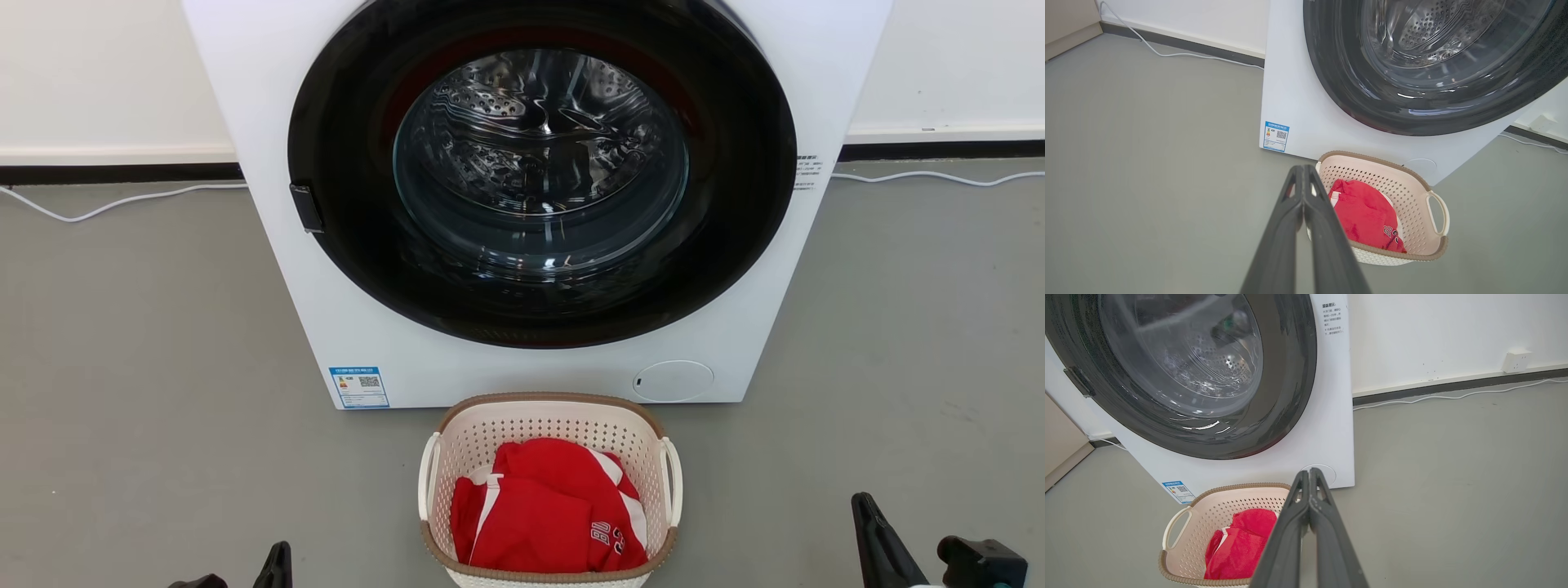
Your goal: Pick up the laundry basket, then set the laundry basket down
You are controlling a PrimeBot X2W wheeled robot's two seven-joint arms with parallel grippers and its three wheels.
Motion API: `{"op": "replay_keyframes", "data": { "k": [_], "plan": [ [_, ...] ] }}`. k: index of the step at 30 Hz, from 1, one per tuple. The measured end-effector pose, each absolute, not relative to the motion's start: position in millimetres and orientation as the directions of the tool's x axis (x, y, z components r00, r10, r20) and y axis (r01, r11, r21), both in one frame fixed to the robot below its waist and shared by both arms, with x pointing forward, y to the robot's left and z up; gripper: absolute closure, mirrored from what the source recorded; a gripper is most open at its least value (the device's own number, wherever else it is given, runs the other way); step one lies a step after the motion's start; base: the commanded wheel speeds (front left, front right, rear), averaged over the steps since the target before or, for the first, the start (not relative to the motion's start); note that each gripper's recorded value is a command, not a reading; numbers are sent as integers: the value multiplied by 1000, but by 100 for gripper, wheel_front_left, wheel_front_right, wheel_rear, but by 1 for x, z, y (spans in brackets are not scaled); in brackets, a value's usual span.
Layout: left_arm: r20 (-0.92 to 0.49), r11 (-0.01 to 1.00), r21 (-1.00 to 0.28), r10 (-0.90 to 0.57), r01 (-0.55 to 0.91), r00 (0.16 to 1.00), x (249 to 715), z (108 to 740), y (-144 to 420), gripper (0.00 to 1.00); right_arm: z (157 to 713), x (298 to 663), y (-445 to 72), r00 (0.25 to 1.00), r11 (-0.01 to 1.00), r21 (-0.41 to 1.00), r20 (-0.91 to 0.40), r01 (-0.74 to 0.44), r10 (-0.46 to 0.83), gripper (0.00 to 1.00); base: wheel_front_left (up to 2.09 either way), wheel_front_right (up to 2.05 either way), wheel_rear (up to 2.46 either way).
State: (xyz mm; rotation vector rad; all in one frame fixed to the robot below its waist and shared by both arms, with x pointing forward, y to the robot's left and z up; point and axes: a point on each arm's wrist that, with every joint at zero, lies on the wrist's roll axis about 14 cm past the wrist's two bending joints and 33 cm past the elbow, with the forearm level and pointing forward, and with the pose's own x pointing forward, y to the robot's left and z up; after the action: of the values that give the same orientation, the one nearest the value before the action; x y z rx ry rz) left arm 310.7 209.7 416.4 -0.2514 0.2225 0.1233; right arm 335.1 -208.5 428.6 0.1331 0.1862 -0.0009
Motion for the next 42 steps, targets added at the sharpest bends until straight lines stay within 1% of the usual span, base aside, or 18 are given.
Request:
{"op": "replay_keyframes", "data": {
  "k": [12,22,35,42],
  "plan": [
    [-258,917,-349,105,-194,960,313,415,212,100,427,335,-211,979,961,266,-201,72,-18,100,0,0,0],
    [-278,861,-454,106,-228,955,315,414,209,100,427,336,-214,976,921,373,-213,116,-37,100,0,0,0],
    [-281,783,-571,95,-246,955,323,418,208,100,436,344,-218,979,844,512,-196,157,-63,100,0,0,0],
    [-286,735,-627,91,-259,954,325,419,208,100,434,343,-218,976,794,580,-207,181,-71,100,0,0,0]
  ]
}}
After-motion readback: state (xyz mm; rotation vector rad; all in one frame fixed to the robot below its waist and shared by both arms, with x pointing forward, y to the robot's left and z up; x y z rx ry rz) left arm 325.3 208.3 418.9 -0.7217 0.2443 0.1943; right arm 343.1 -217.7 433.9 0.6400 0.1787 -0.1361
